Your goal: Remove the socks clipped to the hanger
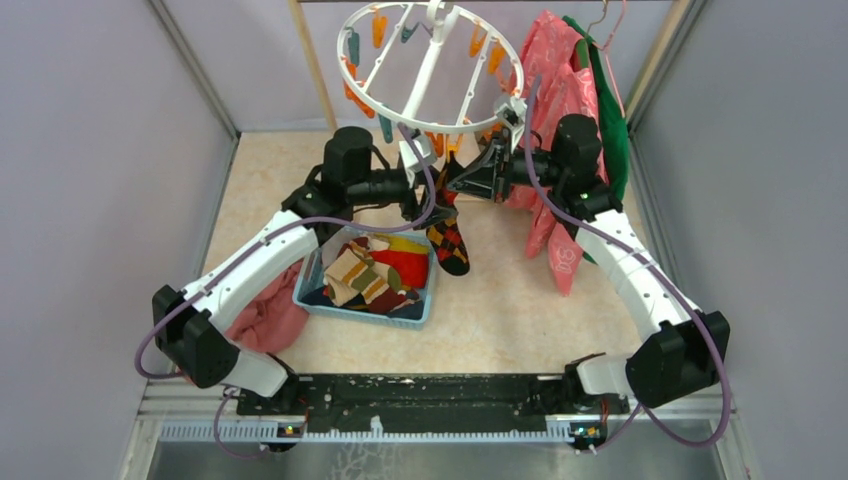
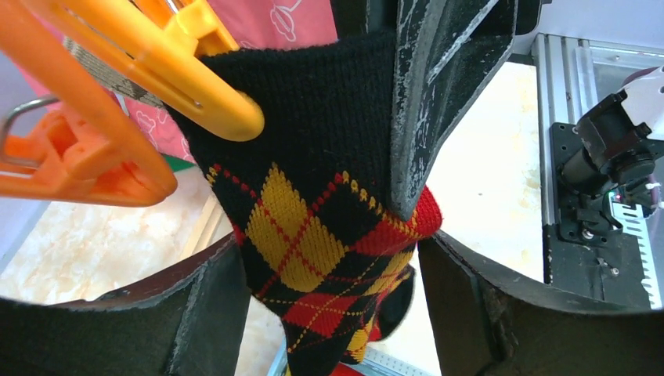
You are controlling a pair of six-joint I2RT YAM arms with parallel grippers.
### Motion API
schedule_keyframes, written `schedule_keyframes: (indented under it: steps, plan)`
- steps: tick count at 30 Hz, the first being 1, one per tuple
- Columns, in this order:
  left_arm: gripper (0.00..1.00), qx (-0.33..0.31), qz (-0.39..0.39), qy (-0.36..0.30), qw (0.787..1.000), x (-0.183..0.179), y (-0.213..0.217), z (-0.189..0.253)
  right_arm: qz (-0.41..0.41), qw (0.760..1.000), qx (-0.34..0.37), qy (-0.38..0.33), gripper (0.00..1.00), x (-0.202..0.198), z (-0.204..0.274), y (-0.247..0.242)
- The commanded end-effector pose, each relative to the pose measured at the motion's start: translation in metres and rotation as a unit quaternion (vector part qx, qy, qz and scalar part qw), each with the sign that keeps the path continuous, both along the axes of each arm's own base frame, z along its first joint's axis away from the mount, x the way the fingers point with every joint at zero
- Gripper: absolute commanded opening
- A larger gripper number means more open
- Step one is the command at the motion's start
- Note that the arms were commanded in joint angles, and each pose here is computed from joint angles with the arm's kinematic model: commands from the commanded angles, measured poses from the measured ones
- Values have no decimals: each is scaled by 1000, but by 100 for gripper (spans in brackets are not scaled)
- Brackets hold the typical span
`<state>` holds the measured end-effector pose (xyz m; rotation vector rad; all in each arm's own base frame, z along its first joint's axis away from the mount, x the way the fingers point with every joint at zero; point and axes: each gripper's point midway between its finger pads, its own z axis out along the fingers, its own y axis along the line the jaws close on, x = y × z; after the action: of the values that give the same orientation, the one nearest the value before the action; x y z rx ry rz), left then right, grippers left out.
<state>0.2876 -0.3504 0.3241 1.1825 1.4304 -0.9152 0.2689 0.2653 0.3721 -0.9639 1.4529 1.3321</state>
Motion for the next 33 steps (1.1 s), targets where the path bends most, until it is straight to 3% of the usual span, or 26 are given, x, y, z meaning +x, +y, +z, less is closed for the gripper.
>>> schedule_keyframes:
  steps: [1,4,8,14,18,25,33]
  plan:
    - [79,-9,0,-33,999,3,-2,11,1,999,23,-44,0,-2,31,4]
    - [69,-5,-7,-36,999,3,-4,7,2,999,24,-42,0,-2,30,4]
    - [42,5,-13,-53,999,3,-2,1,-25,999,14,-39,0,5,27,1]
    - [18,8,-31,-47,998,-5,-2,-5,-73,996,-8,-41,2,18,24,-4]
    - [2,11,-19,-46,999,-1,-3,-3,-114,992,-24,-43,20,30,20,-11]
    - [0,15,6,-32,999,3,-11,-1,-173,982,-40,-62,54,49,35,-20]
    - [0,14,36,-15,999,10,-15,1,-177,980,-38,-81,62,46,52,-20]
